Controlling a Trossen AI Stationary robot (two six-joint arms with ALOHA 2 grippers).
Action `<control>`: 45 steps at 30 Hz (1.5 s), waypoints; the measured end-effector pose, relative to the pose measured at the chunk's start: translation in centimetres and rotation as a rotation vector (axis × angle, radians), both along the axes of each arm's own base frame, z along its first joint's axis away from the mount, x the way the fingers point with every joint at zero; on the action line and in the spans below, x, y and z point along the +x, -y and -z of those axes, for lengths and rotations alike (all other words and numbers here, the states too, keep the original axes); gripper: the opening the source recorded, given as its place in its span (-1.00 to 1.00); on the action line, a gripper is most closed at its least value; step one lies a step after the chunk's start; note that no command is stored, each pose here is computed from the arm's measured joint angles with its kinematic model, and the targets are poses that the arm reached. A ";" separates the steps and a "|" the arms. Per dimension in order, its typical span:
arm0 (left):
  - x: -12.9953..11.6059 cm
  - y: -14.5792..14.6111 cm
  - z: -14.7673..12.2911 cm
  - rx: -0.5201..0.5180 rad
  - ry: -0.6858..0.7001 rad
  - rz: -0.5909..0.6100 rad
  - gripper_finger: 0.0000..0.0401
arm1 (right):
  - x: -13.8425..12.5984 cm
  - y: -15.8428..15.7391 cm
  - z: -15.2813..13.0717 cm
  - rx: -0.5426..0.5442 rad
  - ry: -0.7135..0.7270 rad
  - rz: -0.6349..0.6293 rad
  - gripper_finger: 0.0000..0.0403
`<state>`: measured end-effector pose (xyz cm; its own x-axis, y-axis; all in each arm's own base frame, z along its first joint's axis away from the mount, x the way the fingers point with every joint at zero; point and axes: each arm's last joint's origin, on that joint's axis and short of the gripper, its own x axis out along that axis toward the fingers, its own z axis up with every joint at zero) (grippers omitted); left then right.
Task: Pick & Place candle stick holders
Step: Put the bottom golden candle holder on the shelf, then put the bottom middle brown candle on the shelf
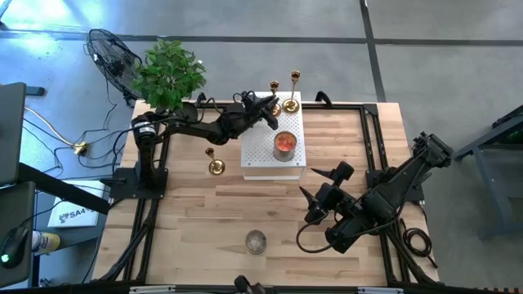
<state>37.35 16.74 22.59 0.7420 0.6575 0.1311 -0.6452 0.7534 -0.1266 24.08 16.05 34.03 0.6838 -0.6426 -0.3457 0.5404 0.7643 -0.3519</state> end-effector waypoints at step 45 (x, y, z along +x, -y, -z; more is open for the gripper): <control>-1.6 3.7 -4.0 0.121 -0.344 -0.119 0.46 | 0.0 0.0 0.1 0.029 -0.003 -0.002 0.42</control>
